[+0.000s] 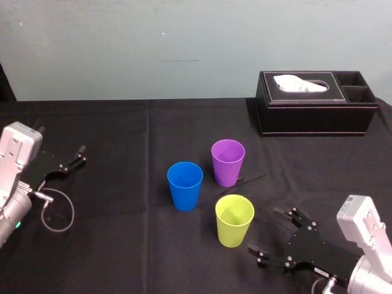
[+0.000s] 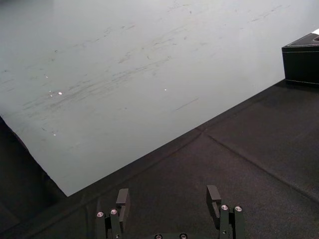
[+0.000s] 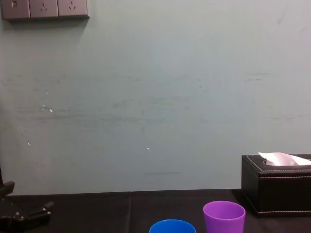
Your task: Stack the three plastic cups sequentially using one hand.
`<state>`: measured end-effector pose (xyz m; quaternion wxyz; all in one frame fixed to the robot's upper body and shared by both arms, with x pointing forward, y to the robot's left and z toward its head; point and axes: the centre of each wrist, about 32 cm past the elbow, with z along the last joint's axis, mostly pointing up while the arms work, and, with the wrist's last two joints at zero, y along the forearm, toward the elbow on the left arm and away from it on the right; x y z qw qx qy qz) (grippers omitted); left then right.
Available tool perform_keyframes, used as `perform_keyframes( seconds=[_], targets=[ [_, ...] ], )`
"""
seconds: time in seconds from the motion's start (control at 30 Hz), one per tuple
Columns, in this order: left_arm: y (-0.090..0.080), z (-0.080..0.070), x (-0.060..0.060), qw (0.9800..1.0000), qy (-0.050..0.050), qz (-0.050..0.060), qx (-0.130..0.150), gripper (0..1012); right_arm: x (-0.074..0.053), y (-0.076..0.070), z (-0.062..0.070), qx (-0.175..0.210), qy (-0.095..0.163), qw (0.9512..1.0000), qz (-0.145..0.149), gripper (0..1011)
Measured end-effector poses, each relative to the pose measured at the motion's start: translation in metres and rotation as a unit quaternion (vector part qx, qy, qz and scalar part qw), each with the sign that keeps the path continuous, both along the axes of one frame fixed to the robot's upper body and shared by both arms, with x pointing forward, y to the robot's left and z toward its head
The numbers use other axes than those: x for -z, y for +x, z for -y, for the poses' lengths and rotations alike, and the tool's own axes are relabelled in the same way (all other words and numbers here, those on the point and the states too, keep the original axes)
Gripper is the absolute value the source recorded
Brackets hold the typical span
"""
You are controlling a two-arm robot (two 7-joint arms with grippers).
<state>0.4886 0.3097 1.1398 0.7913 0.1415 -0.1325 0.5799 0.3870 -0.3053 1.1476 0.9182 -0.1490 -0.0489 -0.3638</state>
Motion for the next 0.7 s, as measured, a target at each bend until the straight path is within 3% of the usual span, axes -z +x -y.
perform_keyframes(
  seconds=[0.7],
  targets=[
    [0.000, 0.000, 0.000, 1.0000, 0.000, 0.000, 0.000, 1010, 0.005, 0.008, -0.012, -0.001, 0.014, 0.9999, -0.006, 1003]
  ],
)
